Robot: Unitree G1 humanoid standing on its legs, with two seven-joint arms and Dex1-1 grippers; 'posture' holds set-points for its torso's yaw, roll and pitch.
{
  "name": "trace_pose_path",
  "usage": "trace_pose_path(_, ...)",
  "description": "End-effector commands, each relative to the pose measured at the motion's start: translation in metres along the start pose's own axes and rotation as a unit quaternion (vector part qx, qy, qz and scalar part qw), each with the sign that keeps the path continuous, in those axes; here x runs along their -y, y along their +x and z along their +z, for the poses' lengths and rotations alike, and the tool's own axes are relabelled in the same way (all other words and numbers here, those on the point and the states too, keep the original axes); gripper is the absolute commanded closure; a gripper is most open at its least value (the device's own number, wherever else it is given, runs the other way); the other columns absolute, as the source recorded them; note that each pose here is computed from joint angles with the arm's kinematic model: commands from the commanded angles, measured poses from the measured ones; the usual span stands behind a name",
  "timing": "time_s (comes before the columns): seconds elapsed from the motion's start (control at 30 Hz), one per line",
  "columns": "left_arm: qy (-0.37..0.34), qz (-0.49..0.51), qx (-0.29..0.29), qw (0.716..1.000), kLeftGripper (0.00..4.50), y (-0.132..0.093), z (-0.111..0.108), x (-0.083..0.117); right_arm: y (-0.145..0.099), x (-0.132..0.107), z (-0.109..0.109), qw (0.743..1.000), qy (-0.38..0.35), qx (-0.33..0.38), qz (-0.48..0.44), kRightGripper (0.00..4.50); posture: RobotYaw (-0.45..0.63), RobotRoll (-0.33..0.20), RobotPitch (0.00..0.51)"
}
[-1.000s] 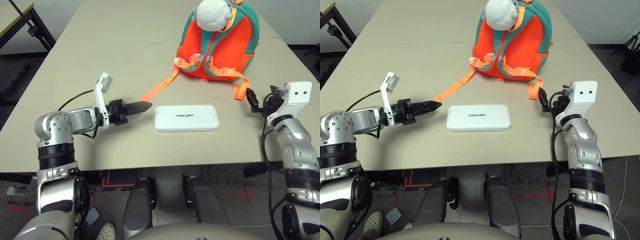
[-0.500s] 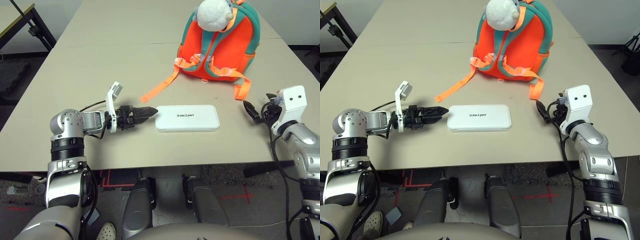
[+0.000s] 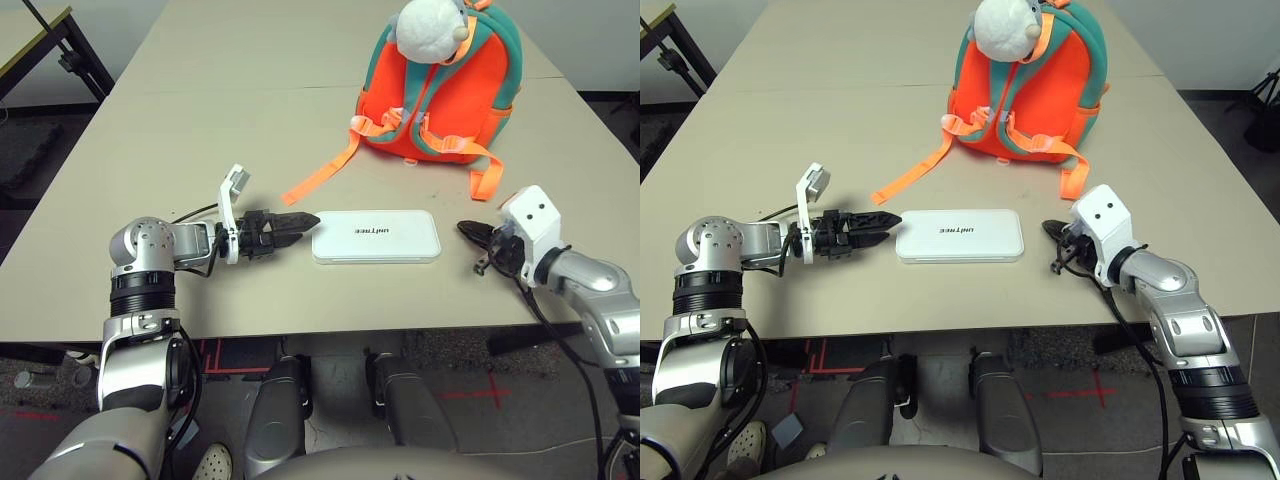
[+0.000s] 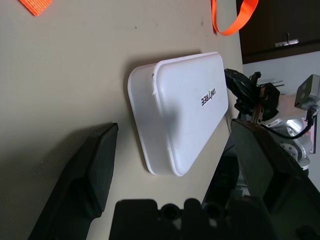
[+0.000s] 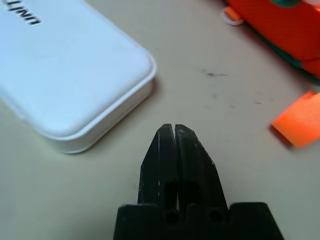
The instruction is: Put the pencil case into the backpack and zip it.
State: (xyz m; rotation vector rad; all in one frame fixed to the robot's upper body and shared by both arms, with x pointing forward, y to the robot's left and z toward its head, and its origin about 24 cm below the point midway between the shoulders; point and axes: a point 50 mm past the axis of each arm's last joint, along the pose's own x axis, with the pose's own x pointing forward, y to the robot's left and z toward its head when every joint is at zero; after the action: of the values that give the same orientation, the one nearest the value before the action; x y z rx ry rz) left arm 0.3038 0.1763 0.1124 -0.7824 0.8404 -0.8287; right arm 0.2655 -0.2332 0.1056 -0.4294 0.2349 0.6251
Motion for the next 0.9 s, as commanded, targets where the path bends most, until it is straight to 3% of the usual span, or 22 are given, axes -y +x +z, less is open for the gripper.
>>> trace_pose_path(0.03, -0.027, 0.019, -0.033, 0.999, 0.00, 0.004, -0.012, -0.009, 0.003, -0.007, 0.000, 0.999, -0.017, -0.006, 0.027, 4.49, -0.11, 0.000, 0.184)
trace_pose_path(0.4, -0.038, 0.039, -0.045, 0.998, 0.00, 0.005, -0.013, -0.012, 0.014, -0.019, 0.001, 0.998, -0.015, 0.001, 0.056, 4.49, -0.11, 0.000, 0.187)
trace_pose_path(0.9, -0.040, 0.035, -0.065, 0.996, 0.00, 0.010, -0.018, -0.011, 0.038, -0.038, 0.019, 0.996, 0.004, 0.036, 0.079, 4.49, -0.11, 0.000, 0.183)
